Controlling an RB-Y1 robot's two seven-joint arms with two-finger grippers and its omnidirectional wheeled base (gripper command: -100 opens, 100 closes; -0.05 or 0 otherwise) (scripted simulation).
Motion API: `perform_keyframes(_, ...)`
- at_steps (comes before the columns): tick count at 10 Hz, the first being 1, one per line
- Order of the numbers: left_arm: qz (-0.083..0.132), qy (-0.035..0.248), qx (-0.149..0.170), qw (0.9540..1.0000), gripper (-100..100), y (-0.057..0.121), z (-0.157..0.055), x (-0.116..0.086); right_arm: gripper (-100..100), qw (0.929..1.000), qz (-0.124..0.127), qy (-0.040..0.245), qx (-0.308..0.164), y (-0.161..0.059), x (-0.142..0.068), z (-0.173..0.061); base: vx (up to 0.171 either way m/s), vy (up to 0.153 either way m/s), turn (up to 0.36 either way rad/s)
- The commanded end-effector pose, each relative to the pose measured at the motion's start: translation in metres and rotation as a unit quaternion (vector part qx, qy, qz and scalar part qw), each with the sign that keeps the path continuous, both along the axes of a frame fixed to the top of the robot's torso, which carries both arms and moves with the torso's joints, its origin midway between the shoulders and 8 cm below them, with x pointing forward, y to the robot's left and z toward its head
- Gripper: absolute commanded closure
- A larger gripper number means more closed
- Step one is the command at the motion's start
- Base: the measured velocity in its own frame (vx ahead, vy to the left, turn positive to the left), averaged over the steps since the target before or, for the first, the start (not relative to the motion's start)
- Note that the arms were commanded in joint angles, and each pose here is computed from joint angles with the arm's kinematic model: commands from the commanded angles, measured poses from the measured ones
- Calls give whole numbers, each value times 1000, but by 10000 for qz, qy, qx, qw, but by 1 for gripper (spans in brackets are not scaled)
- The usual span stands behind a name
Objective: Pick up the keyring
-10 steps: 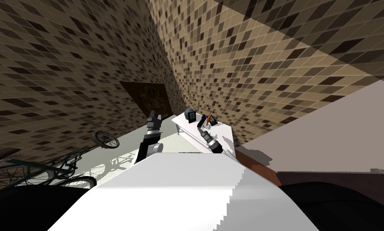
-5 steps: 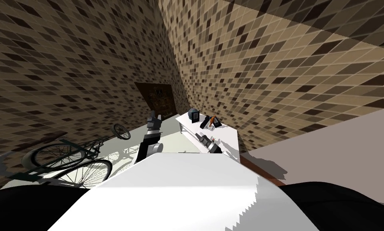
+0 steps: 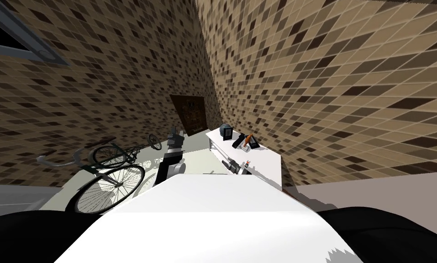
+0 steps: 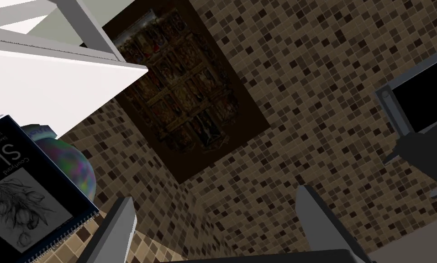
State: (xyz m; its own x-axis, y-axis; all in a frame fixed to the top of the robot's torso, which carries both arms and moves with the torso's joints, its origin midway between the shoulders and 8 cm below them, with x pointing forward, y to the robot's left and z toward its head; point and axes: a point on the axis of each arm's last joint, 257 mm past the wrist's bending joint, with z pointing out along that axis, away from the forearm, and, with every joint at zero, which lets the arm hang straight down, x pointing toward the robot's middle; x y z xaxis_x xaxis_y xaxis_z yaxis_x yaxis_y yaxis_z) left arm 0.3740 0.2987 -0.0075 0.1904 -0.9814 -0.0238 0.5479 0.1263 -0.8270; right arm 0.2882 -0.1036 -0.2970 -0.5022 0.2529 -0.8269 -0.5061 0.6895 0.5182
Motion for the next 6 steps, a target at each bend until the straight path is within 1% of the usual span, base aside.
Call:
perform_keyframes(1, 0, 0, 0, 10000, 0, 0, 0, 0, -100, 9995, 142, 41, -278, 0, -13, -15, -14, -8, 179)
perform_keyframes(2, 1, 1, 0, 10000, 0, 0, 0, 0, -100, 9992, 176, -2, -356, 0, -13, -16, -5, -5, -25)
perform_keyframes(3, 1, 1, 0, 10000, 0, 0, 0, 0, -100, 9968, 330, 215, -688, -9, -31, -43, -6, 1, 275)
perform_keyframes(4, 0, 0, 0, 10000, 0, 0, 0, 0, -100, 9957, 398, 134, -828, -9, -33, -45, -5, -8, 218)
perform_keyframes(5, 1, 1, 0, 10000, 0, 0, 0, 0, -100, 9913, 547, 351, -1142, -20, -52, -70, -5, -9, 354)
perform_keyframes(6, 0, 0, 0, 10000, 0, 0, 0, 0, -100, 9893, 625, 266, -1289, -21, -53, -72, -3, -16, 140)
